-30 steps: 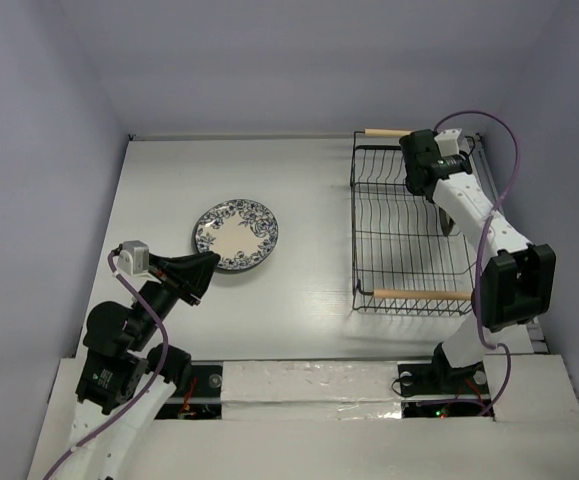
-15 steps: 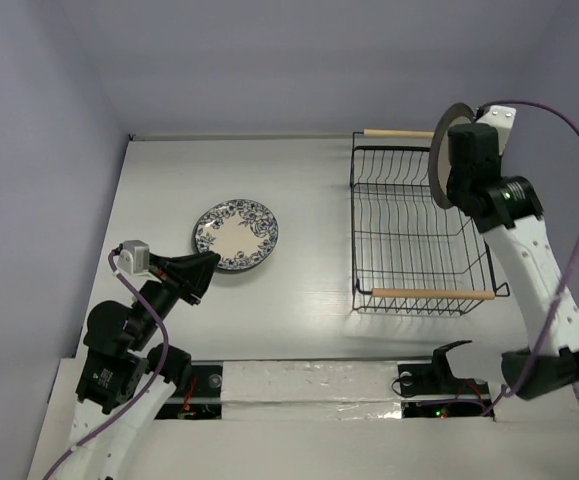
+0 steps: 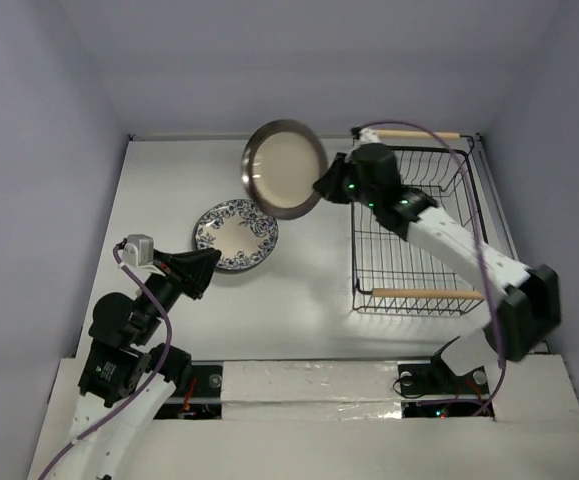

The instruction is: Unload the plates from the dish rack

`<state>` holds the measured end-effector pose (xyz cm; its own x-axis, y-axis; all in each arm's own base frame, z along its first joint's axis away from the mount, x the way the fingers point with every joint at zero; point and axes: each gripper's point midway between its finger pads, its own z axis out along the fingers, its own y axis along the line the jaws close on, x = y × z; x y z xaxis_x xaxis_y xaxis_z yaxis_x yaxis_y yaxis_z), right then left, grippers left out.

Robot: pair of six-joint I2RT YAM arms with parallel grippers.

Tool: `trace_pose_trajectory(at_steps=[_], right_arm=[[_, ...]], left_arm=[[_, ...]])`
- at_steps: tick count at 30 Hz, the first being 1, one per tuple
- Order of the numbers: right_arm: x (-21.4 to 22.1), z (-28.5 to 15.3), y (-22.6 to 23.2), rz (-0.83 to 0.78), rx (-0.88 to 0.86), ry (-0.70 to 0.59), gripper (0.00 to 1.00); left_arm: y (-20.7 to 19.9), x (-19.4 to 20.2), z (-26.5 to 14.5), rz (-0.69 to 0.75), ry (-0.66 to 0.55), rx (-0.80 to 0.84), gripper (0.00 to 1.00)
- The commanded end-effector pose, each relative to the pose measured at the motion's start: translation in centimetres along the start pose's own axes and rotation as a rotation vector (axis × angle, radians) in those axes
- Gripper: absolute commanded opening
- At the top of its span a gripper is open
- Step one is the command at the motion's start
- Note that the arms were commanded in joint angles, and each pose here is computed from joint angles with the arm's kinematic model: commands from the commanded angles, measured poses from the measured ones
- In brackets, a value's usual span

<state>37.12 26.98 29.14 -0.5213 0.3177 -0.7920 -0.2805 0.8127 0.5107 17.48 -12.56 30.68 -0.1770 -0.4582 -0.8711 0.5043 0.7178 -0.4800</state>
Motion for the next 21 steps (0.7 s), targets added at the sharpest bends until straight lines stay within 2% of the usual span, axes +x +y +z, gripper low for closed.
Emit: trace_pose_trajectory(at_steps=[1,3,5,14,16,21], right_arm=[[-2.0,1.4,10.4,0.141,-0.418,-0.085,0.0],[-0.7,2.5,12.3,0.188,-0.49,-0.05,0.0],[2.5,4.5,13.3,0.223,-0.512,0.028,0.0],[9.6,9.1,12.5,0.325,-0.496,0.164,0.0],[11.1,9.6,12.3,0.327,-0.482,0.193,0.03],[14.1,9.8,11.1,0.306,-0.43,0.242,0.17]], left_arm=[[-0.2,-1.1,0.2,-0.001,-0.032,-0.002,0.16],[-0.1,-1.0,0.4,-0.003,-0.03,-0.01,0.16],[0.1,-0.8,0.5,-0.005,-0.021,-0.017,0.16],[0.6,-0.5,1.0,-0.008,-0.002,-0.04,0.16],[0.7,-0.4,1.0,-0.007,-0.001,-0.046,0.16],[0.9,-0.4,1.1,-0.01,0.001,-0.056,0.16]])
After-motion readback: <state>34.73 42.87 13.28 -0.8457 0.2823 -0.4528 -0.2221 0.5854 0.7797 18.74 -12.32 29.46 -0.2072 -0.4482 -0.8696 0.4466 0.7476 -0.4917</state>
